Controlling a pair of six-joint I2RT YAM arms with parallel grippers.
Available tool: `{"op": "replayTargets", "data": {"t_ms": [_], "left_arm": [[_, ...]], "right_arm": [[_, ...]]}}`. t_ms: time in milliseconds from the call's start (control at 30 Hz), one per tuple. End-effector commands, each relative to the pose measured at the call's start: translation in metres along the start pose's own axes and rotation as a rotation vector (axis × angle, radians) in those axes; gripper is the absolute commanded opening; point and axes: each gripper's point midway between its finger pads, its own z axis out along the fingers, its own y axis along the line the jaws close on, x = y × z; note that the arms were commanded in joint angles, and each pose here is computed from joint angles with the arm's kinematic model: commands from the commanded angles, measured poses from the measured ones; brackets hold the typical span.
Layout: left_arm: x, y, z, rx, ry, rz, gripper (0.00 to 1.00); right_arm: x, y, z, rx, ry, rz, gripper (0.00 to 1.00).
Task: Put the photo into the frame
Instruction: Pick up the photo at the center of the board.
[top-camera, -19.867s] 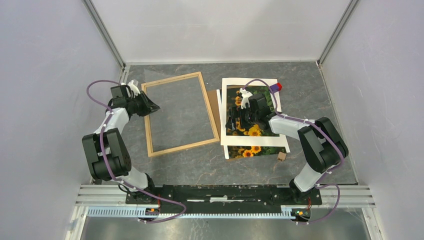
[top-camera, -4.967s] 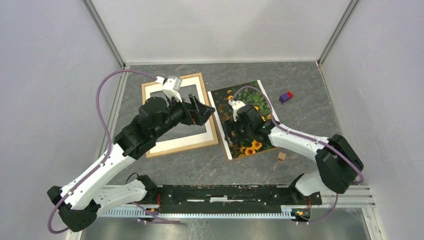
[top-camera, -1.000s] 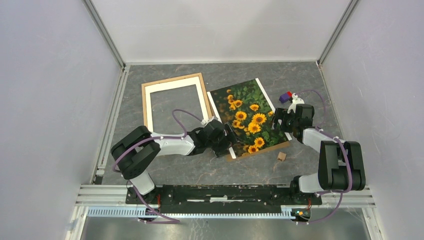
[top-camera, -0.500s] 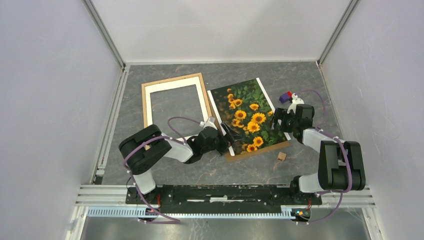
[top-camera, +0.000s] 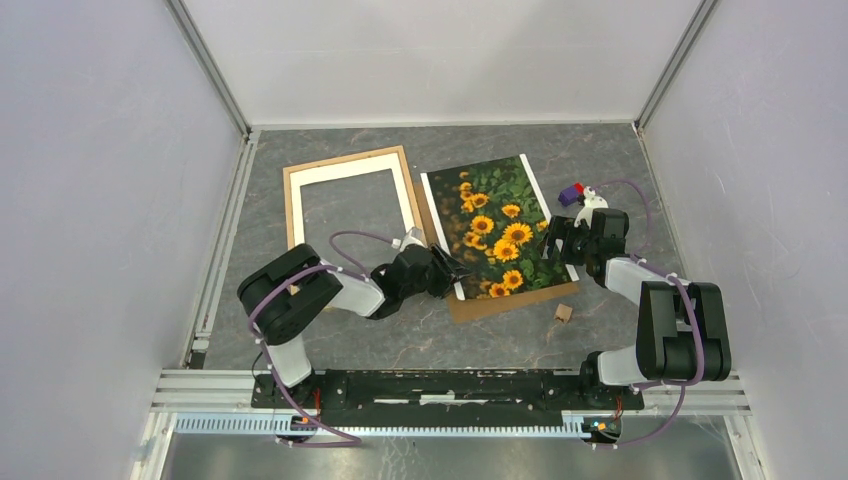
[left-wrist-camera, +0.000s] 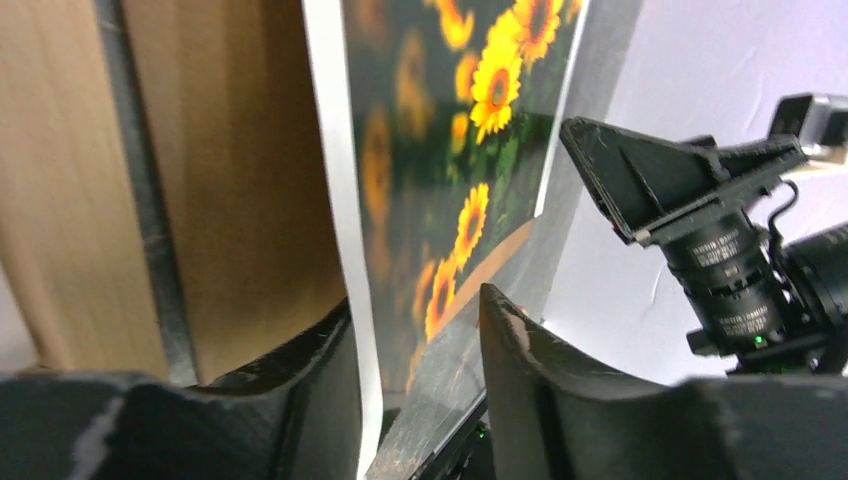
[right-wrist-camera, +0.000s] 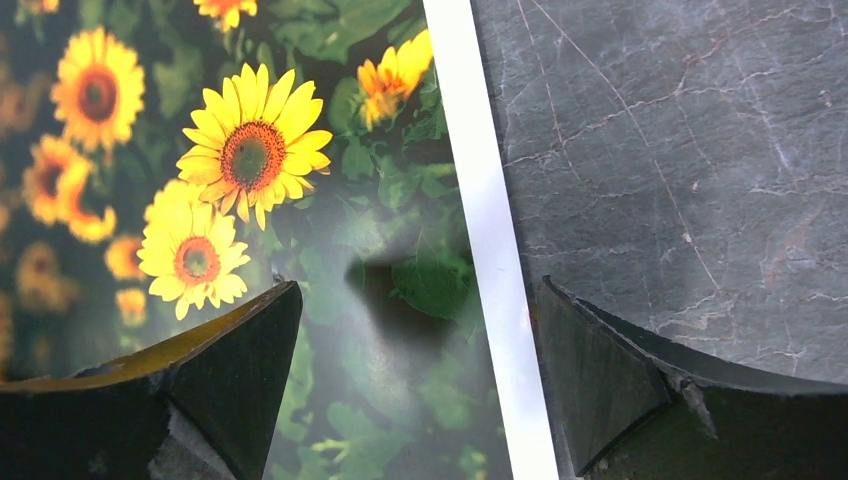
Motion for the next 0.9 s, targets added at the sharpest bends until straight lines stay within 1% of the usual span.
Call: {"op": "replayTargets", "data": {"t_ms": [0,67,200,367,500,533,600,700,733,800,867], "left_arm": [[-0.003,0.006,0.005,-0.097,0.038,0.018,0.47],[-0.006,0.008,0.003,-0.131,0.034,0.05,0.44],[-0.012,-0.002,-0.001,-0.154,0.024,0.138,0.32],[-0.016,-0.02,-0.005,-0.148,0.048,0.213,0.14],[-0.027,-0.031,-0.014,-0.138,0.075,0.261,0.04],[-0.031,-0.035,-0.018,-0.137,0.085,0.29,0.02],[-0.044,-0.044,-0.029,-0.149,0.096,0.361,0.02],[-0.074,-0.054,-0.062,-0.244,0.083,0.533,0.02],[-0.089,-0.06,-0.077,-0.277,0.054,0.589,0.02],[-0.123,-0.062,-0.116,-0.4,-0.021,0.711,0.02],[-0.162,-0.072,-0.165,-0.516,-0.137,0.8,0.02]], "right_arm": [[0.049,-0.002,-0.007,0.004,0.154,0.052,0.93],[0.049,-0.002,-0.008,0.006,0.15,0.051,0.93],[0.047,-0.002,-0.009,0.008,0.142,0.048,0.93],[0.04,-0.004,-0.012,0.025,0.117,0.027,0.95],[0.031,-0.012,-0.018,0.082,0.097,0.008,0.96],[0.03,-0.015,-0.021,0.103,0.095,0.003,0.96],[0.025,-0.021,-0.026,0.145,0.077,-0.006,0.96],[0.015,-0.028,-0.034,0.194,0.04,-0.017,0.96],[0.013,-0.03,-0.036,0.209,0.03,-0.018,0.96],[0.009,-0.03,-0.039,0.218,0.011,-0.017,0.95],[0.006,-0.027,-0.04,0.201,-0.001,-0.016,0.95]]}}
